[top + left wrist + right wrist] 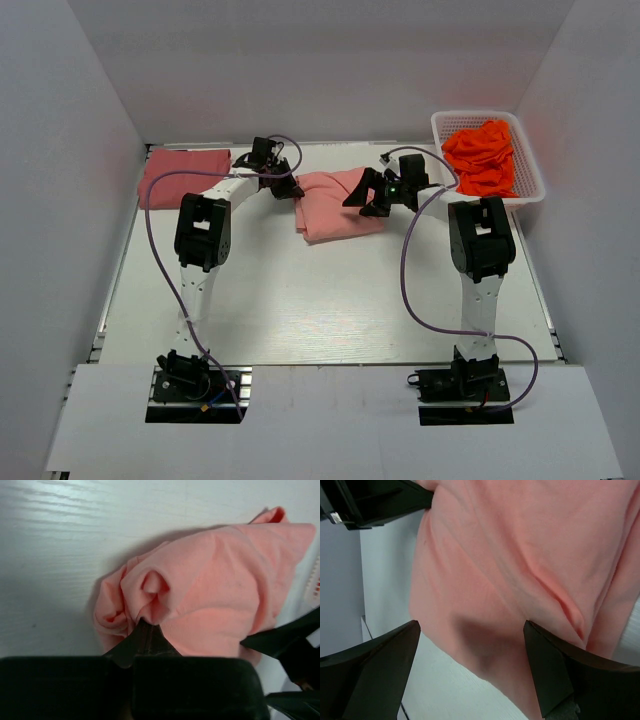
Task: Fold and stack the t-shirts
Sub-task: Smooth out wrinkles on the folded tshirt
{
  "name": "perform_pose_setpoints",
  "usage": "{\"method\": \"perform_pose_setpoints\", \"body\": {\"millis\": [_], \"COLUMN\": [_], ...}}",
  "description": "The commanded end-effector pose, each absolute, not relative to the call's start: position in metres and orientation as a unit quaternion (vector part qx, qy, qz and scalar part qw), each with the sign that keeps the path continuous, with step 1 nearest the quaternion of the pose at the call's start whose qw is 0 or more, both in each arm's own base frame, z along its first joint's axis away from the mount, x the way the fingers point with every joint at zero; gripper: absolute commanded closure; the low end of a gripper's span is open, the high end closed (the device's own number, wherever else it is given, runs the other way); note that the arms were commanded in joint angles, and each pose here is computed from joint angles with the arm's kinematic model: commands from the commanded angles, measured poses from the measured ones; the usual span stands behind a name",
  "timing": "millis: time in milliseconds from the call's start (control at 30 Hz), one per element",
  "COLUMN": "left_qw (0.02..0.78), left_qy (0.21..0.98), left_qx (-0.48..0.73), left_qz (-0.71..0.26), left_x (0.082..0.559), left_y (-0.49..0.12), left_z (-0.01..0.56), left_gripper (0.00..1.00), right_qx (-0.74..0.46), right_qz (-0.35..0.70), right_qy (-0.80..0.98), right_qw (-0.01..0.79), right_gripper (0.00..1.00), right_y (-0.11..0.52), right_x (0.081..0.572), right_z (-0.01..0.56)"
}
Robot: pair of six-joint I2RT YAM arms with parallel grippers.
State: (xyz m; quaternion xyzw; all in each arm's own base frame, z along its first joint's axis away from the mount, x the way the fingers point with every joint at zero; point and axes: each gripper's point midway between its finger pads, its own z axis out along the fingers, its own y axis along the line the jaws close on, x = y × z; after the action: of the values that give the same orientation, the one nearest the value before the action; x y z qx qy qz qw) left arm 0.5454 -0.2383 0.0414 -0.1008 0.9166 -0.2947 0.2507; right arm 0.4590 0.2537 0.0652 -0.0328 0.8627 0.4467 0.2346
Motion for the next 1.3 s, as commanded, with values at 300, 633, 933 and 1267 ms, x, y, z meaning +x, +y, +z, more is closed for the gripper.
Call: {"method": "perform_pose_setpoints", "body": {"millis": [300, 633, 933, 1267], "left_qw": [0.207, 0.167, 0.247, 0.315], "left_qy": [0.934, 0.937, 0.934, 0.889], "left_qx": [-0.124, -0.102, -0.092, -0.021], "left_qz": [-0.263, -0.288, -0.243, -0.332], "left_x": [0.527, 0.429, 0.376, 0.415], "left_y": [-0.219, -0.221, -0.18, -0.219], "left_z": [0.014, 0.022, 0.095, 0.184], "left_gripper": [1.0, 1.0, 0.99, 0.42], "right_qx": [-0.033, -0.05, -0.096, -0.114], "right_qz": [0.441, 0.448, 0.433, 0.435], "right_qy": [0.87, 0.881, 0.878, 0.839], "right_qw": [0.219, 0.143, 0.18, 0.306], "right_gripper": [0.1, 0.1, 0.1, 0.1], "right_y": [0.251, 0.265, 0.262, 0.276], "right_x": [0.442, 0.292, 0.232, 0.294], "right_z": [0.049, 0.021, 0.08, 0.162]}}
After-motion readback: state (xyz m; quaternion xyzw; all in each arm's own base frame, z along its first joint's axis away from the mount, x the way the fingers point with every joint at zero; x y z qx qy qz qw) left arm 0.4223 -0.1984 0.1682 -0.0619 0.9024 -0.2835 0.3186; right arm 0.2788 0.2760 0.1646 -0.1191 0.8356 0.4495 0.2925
